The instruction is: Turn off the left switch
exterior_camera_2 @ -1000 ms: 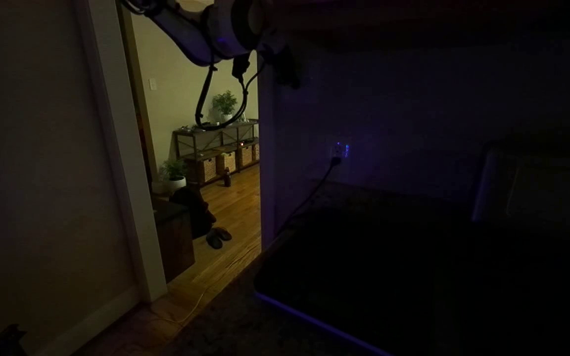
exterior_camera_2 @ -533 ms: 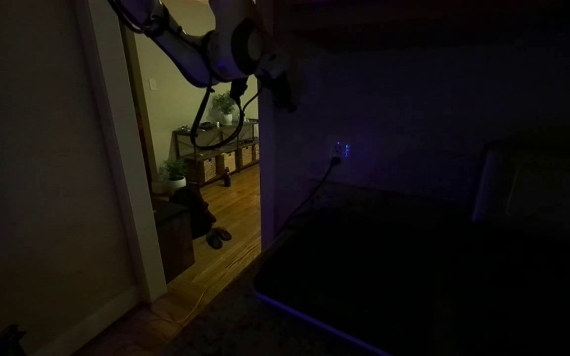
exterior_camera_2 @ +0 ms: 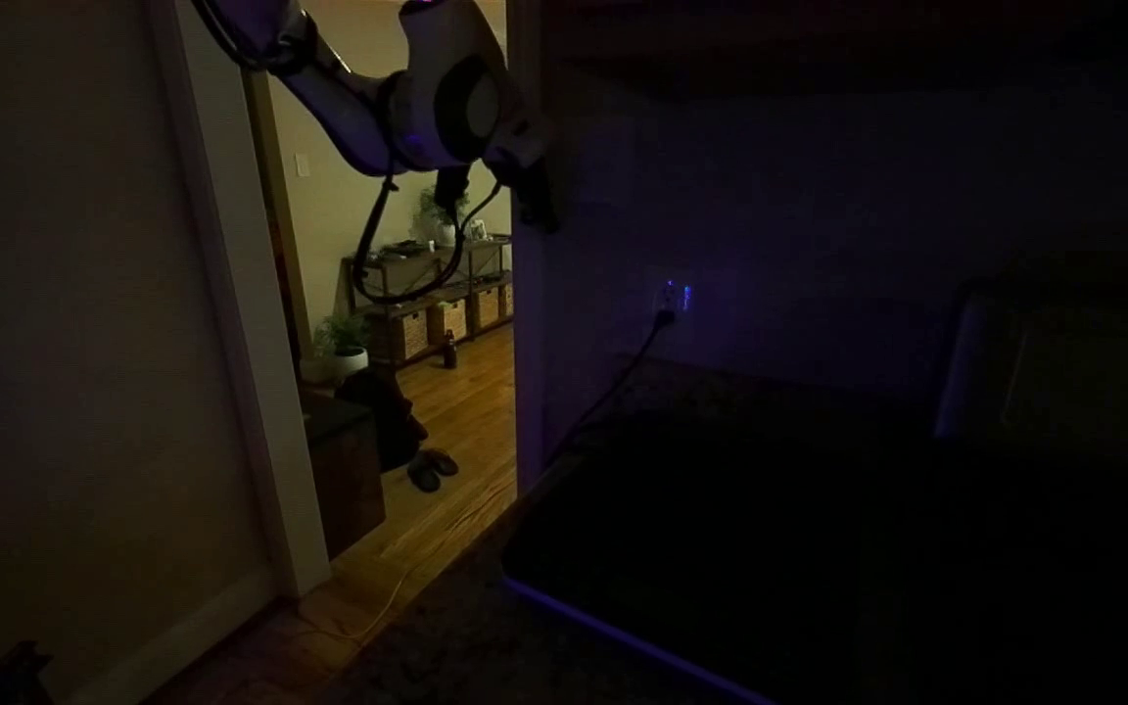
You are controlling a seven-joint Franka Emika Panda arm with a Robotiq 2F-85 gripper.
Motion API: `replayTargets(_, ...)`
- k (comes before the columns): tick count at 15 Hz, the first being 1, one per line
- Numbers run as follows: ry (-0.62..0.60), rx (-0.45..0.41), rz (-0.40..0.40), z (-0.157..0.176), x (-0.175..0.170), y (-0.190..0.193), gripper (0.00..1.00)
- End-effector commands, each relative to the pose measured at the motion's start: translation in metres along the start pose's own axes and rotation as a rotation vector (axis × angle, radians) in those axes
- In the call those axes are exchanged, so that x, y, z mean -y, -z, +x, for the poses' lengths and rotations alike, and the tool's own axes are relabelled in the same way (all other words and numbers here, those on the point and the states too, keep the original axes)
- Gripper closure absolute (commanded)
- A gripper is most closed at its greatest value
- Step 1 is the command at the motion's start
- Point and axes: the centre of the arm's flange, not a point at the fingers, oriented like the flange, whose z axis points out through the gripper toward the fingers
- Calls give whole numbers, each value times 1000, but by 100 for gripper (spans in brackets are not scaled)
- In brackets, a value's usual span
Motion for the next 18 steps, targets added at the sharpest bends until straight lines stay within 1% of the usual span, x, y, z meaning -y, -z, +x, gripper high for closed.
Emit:
replayTargets(1, 55, 86, -15, -17, 8, 55, 64)
replayTargets(2, 74, 120, -33, -22, 11, 64, 64)
replayTargets(3, 99, 155, -67, -27, 14, 71, 59)
replayTargets(6, 212, 251, -187, -32, 22, 90, 38)
replayTargets(9, 329, 297, -313, -27, 24, 105, 19)
replayTargets(10, 363, 304, -346, -25, 24, 109, 12)
replayTargets(12, 436, 320, -395, -23, 23, 117, 2)
replayTargets(16, 535, 322, -442, -27, 24, 121, 0)
replayTargets(18, 561, 307, -445, -32, 22, 120, 0)
